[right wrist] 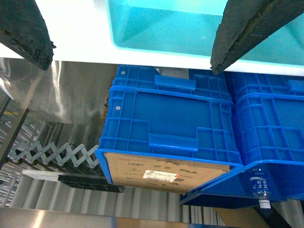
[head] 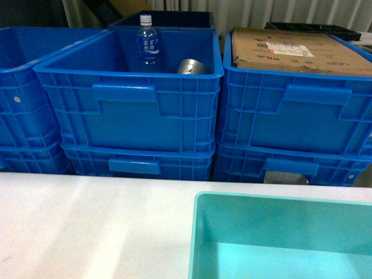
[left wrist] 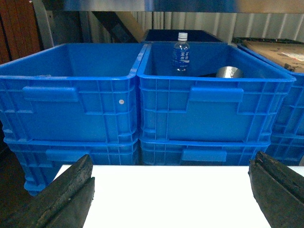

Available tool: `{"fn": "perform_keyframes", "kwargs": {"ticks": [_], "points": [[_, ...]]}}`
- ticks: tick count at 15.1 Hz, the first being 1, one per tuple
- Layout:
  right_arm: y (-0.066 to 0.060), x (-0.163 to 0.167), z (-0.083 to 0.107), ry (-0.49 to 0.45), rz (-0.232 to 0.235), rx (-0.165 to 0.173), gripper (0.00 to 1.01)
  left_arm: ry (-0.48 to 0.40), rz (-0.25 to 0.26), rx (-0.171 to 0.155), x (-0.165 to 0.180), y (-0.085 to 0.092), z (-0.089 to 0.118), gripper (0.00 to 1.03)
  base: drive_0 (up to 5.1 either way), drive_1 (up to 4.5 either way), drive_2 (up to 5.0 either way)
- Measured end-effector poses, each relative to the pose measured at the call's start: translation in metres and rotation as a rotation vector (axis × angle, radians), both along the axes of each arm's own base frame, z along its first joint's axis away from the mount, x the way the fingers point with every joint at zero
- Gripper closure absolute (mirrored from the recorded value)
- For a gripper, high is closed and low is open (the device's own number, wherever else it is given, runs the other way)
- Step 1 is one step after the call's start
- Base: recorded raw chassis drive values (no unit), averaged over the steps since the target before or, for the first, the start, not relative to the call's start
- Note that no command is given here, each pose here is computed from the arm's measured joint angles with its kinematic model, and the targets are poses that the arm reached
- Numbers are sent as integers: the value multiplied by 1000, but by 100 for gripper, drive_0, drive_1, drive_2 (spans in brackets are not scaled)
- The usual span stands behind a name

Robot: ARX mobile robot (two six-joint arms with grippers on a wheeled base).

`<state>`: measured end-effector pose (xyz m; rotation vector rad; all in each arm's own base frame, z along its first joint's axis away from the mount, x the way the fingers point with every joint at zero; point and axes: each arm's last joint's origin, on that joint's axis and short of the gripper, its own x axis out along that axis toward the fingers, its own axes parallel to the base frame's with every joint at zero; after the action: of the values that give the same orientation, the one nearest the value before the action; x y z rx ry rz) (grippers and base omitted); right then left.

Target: Pick red block from blue box to shelf

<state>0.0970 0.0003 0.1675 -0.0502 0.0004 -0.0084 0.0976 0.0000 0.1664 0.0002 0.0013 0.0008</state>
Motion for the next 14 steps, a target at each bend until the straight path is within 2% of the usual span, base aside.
{"fn": "perform_keyframes", "kwargs": {"ticks": [14], "points": [[0,0,0,0,0,0,3,0,0,0,0,0,0,5,0,0,0]]}}
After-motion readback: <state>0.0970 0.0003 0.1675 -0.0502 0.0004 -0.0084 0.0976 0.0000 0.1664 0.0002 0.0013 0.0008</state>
